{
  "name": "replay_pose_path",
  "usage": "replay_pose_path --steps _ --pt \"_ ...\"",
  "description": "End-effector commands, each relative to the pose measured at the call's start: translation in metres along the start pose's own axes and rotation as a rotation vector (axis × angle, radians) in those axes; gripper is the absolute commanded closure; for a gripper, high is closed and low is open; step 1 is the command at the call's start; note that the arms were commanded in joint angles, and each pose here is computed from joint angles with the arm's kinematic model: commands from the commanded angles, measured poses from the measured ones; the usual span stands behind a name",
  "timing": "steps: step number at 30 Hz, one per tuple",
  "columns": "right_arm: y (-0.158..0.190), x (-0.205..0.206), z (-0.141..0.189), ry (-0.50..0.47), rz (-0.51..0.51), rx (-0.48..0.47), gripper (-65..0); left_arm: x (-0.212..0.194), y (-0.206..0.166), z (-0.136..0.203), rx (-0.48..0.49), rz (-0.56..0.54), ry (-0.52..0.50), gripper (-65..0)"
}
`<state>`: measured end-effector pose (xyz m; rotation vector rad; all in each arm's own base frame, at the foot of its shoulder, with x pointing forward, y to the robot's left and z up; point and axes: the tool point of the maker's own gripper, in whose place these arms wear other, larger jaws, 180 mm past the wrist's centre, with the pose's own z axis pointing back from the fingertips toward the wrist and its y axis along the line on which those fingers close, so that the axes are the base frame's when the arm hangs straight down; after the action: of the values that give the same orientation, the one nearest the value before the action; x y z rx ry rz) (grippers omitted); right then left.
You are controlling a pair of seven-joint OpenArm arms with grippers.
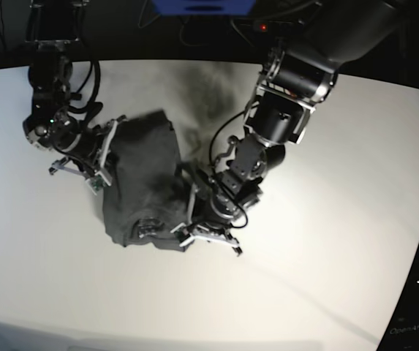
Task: Fold the T-shirt properly
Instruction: 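Fold the bundle over with both grippers and set it down flat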
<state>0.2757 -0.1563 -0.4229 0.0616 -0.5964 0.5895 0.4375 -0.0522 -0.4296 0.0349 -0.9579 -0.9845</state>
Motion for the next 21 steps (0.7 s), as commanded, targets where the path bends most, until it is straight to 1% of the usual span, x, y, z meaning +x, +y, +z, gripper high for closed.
replay_pose_path --steps 1,7,10,11,14,16,21 --pt "0.0 -0.001 0.004 0.015 0.029 0.0 -0.7 0.028 0.018 0.0 0.039 0.009 -0.073 -3.6" --pt "0.012 0.015 0.01 -0.037 0.021 0.001 -0.7 0.031 0.018 0.001 0.039 0.03 -0.085 -3.6" --pt "0.025 0.016 0.008 -0.047 -0.001 0.025 -0.7 0.036 0.022 0.001 0.046 0.031 -0.098 -3.6" --pt "0.029 0.016 0.007 -0.049 -0.009 0.033 -0.7 0.039 0.028 0.001 0.066 0.031 -0.111 -3.6" --pt "0.038 0.016 0.005 -0.055 -0.025 0.05 -0.7 0.046 0.051 0.005 0.187 0.043 -0.148 -3.6" --pt "0.041 0.012 0.005 -0.048 -0.028 0.055 -0.7 0.047 0.059 0.007 0.234 0.047 -0.159 -3.6" --pt "0.035 0.009 0.006 -0.043 -0.04 0.039 -0.7 0.049 0.062 0.008 0.249 0.048 -0.163 -3.7"
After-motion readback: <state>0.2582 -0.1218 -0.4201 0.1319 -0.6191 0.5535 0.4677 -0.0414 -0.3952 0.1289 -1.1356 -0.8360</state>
